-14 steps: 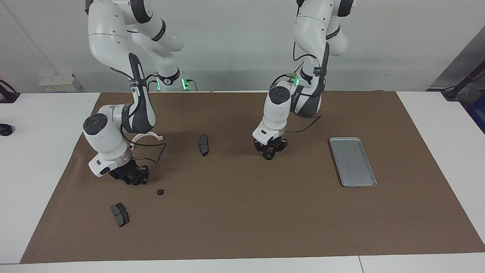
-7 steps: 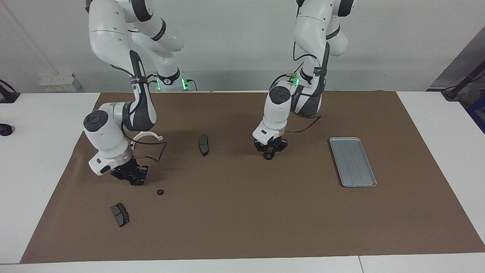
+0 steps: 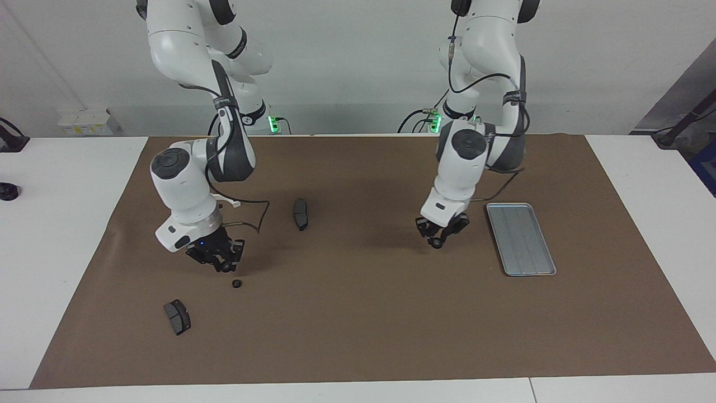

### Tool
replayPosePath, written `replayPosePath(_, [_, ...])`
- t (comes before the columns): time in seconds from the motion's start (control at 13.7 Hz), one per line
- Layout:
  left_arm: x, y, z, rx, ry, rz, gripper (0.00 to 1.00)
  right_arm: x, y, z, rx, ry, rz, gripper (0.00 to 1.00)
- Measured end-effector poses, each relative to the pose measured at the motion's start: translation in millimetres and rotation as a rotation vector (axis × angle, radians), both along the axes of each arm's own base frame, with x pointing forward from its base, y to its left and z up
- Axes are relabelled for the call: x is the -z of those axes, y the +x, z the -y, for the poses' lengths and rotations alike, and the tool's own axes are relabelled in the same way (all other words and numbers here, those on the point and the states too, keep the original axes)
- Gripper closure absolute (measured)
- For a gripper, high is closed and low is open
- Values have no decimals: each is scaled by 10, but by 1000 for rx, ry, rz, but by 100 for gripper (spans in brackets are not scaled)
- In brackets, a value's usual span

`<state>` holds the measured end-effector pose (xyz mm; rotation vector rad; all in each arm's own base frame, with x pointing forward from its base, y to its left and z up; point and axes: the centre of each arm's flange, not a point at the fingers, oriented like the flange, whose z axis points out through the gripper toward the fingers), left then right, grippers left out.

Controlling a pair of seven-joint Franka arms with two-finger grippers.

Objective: Pick bearing gear from pile to tray

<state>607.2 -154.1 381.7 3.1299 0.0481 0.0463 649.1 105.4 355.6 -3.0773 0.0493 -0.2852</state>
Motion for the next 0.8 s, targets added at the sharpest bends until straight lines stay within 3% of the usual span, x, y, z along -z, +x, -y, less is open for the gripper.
replayPosePath(0.22, [-58,38,-952,48,-6,-61,65,-134,-127,-917,42,43,18,65])
replayPosePath(0.44, [158,-98,-1461,80,-14,-111,65,-132,-332,-1848,64,46,25,65])
replayPosePath(0.73, [528,-429,-1836,115,-20,-98,65,90,-563,-2930,108,53,22,65])
replayPosePath(0.8, [573,-484,-1893,120,-21,-95,56,150,-617,-3116,103,54,12,65])
